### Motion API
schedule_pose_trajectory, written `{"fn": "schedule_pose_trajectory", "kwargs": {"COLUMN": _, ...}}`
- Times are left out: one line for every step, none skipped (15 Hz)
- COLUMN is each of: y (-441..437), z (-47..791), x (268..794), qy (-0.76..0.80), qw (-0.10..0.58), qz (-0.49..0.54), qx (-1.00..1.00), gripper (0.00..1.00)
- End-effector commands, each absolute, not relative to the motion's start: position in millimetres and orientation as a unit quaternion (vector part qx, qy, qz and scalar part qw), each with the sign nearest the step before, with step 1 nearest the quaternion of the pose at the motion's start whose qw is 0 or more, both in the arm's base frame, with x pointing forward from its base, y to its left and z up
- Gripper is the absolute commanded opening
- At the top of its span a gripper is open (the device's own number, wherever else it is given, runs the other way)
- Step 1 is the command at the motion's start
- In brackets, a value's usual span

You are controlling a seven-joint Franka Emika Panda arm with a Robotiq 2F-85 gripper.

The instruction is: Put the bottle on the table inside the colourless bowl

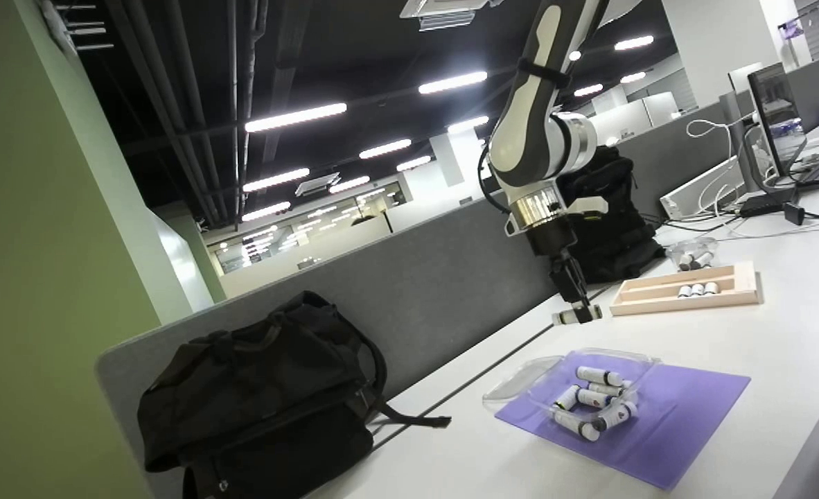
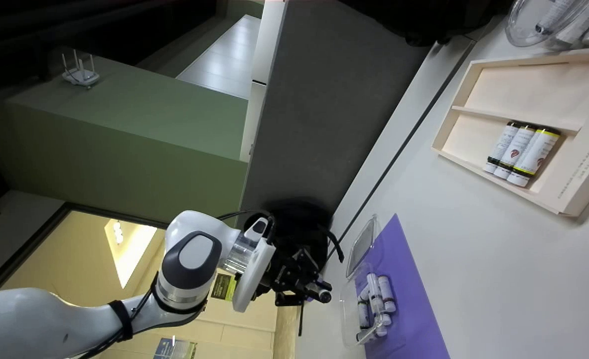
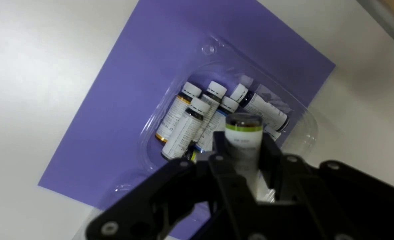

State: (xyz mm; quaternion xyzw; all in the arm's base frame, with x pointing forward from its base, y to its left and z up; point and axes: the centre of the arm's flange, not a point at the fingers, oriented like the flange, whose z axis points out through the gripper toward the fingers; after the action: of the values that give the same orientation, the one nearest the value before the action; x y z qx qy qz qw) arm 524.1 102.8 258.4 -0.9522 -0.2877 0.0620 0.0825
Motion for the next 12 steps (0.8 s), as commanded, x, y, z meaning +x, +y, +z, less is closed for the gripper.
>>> {"fn": "schedule_pose_trajectory", "kwargs": {"y": 118, "z": 233, "x": 540, "qy": -0.3, "qw": 0.086, "qz": 0.074, "qx": -0.947, "gripper": 0.07}}
{"fn": "schedule_pose_trajectory", "kwargs": {"y": 122, "z": 223, "x": 540, "qy": -0.304, "qw": 0.087, "qz": 0.075, "qx": -0.946, "gripper": 0.07}}
{"fn": "schedule_pose_trajectory", "kwargs": {"y": 125, "z": 214, "x": 541, "qy": -0.307, "qw": 0.087, "qz": 0.076, "qx": -0.945, "gripper": 0.07}}
{"fn": "schedule_pose_trajectory", "kwargs": {"y": 127, "z": 206, "x": 540, "qy": -0.31, "qw": 0.087, "qz": 0.078, "qx": -0.944, "gripper": 0.07}}
{"fn": "schedule_pose_trajectory", "kwargs": {"y": 129, "z": 197, "x": 540, "qy": -0.313, "qw": 0.086, "qz": 0.079, "qx": -0.942, "gripper": 0.07}}
{"fn": "schedule_pose_trajectory", "kwargs": {"y": 129, "z": 189, "x": 539, "qy": -0.316, "qw": 0.086, "qz": 0.082, "qx": -0.941, "gripper": 0.07}}
{"fn": "schedule_pose_trajectory", "kwargs": {"y": 129, "z": 183, "x": 539, "qy": -0.318, "qw": 0.085, "qz": 0.084, "qx": -0.94, "gripper": 0.07}}
{"fn": "schedule_pose_trajectory", "kwargs": {"y": 130, "z": 177, "x": 539, "qy": -0.319, "qw": 0.085, "qz": 0.087, "qx": -0.94, "gripper": 0.07}}
{"fn": "schedule_pose_trajectory", "kwargs": {"y": 130, "z": 172, "x": 539, "qy": -0.322, "qw": 0.086, "qz": 0.091, "qx": -0.939, "gripper": 0.07}}
{"fn": "schedule_pose_trajectory", "kwargs": {"y": 131, "z": 170, "x": 540, "qy": -0.323, "qw": 0.086, "qz": 0.094, "qx": -0.938, "gripper": 0.07}}
{"fn": "schedule_pose_trajectory", "kwargs": {"y": 132, "z": 172, "x": 540, "qy": -0.326, "qw": 0.089, "qz": 0.095, "qx": -0.937, "gripper": 0.52}}
{"fn": "schedule_pose_trajectory", "kwargs": {"y": 132, "z": 179, "x": 542, "qy": -0.327, "qw": 0.091, "qz": 0.09, "qx": -0.936, "gripper": 0.53}}
